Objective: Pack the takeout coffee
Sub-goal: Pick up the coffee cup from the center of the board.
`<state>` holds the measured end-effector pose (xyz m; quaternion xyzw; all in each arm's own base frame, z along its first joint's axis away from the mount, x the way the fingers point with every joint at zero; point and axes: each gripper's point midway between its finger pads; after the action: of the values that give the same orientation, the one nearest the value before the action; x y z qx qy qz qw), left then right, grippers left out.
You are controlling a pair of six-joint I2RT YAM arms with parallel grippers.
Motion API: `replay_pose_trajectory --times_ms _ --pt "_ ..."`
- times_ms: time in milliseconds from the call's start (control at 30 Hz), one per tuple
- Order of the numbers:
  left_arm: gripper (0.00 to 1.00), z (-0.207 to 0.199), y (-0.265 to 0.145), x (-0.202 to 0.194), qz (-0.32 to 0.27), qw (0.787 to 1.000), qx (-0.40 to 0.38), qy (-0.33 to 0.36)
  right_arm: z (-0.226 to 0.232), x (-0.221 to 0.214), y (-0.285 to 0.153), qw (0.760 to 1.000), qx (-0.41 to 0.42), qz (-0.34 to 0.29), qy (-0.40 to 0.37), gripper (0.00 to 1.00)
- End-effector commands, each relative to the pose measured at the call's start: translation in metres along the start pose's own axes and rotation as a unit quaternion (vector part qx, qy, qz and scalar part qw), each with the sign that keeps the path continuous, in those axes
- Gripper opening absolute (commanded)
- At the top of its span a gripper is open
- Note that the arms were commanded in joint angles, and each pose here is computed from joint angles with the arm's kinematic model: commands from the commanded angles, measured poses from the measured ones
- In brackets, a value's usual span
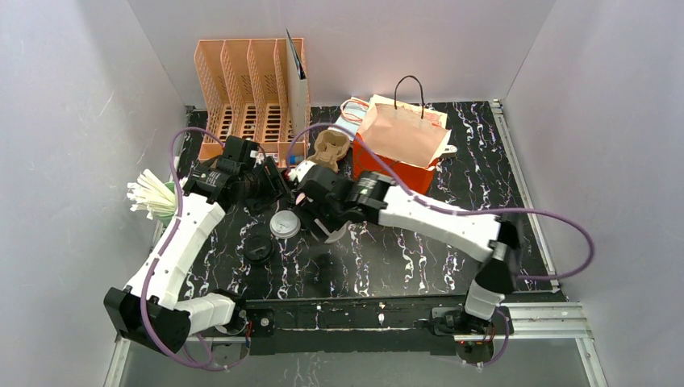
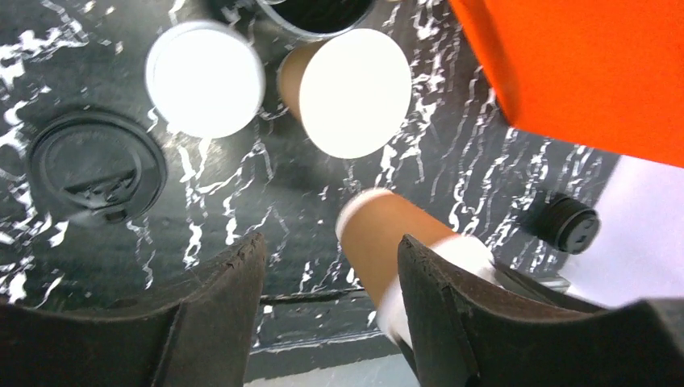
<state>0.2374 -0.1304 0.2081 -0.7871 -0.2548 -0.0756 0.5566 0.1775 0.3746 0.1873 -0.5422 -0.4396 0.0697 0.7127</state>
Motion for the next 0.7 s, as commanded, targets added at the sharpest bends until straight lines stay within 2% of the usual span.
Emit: replay_pose_trajectory --times_ms 0,100,200,367,433,533,667 --pt "0.57 -0.034 0.005 0.021 -0.020 0.997 -0.067 -0.012 -0.041 0.054 -0.093 0.991 -0.014 -0.128 0.024 0.61" --pt "0.56 -0.057 0.013 0.027 -0.022 0.995 -0.099 -0.014 -0.061 0.082 -0.139 0.980 -0.012 -0.196 0.029 0.60" --pt "0.56 -0.087 0.019 0.028 -0.030 0.993 -0.117 0.013 -0.075 0.106 -0.179 0.964 -0.032 -0.262 0.019 0.57" --pt "0.58 -0.139 0.023 0.036 -0.053 0.988 -0.144 0.030 -0.115 0.137 -0.225 0.931 -0.113 -0.345 0.027 0.51" --pt "0.59 -0.157 0.015 0.045 -0.068 0.985 -0.161 -0.002 -0.137 0.143 -0.231 0.923 -0.145 -0.355 0.038 0.47" --pt "0.60 -0.188 -0.005 0.045 -0.084 0.973 -0.204 -0.066 -0.167 0.148 -0.230 0.917 -0.159 -0.361 0.056 0.47" --pt "0.64 -0.208 -0.027 0.046 -0.117 0.961 -0.227 -0.101 -0.201 0.146 -0.218 0.916 -0.168 -0.351 0.097 0.44"
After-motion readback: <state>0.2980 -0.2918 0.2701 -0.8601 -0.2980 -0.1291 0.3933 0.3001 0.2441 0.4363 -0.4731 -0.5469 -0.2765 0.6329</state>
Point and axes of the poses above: each gripper's point midway between its finger pads, its own y axis out along the fingers, its own z axis along the line the jaws close on, x = y × z, and after that the axes turned 7 degrees about y, right-handed
